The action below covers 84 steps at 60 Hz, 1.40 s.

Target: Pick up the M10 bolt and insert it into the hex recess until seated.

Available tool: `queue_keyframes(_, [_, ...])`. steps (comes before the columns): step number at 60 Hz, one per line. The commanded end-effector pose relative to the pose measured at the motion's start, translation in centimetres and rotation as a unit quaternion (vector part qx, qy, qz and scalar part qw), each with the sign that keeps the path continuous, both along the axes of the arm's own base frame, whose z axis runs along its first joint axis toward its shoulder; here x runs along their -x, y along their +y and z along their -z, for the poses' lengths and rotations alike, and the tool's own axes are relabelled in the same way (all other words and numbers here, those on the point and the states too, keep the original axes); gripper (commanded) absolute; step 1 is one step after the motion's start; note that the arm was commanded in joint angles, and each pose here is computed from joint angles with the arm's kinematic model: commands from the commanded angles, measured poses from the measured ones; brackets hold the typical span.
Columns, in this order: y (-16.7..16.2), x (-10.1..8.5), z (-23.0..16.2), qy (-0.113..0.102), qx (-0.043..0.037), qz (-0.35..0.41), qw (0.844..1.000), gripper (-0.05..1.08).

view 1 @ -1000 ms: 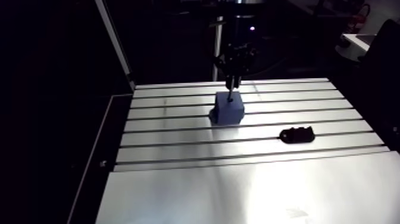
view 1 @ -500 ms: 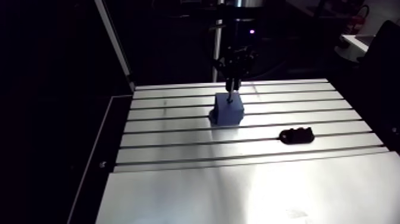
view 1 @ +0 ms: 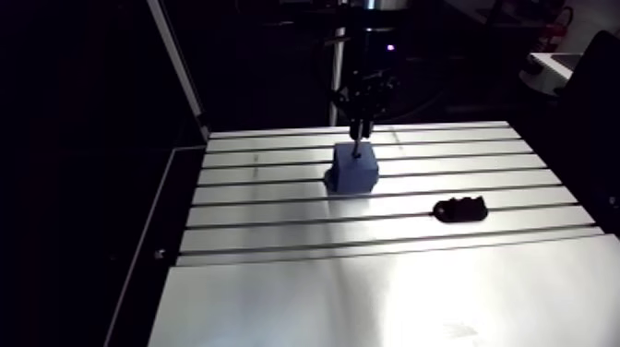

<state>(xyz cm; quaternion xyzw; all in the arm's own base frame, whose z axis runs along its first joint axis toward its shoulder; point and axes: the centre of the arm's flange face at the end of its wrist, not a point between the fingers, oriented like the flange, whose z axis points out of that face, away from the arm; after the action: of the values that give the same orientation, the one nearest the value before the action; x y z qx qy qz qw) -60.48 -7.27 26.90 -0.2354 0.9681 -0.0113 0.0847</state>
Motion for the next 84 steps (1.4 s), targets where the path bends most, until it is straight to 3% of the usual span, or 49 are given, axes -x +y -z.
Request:
queue_keyframes(1, [0.0, 0.04, -0.08, 0.004, -0.0005, 0.0, 1.0, 1.04])
queue_keyframes(84, [-0.01, -0.07, 0.44, -0.001, 0.0, -0.001, 1.0, 1.04])
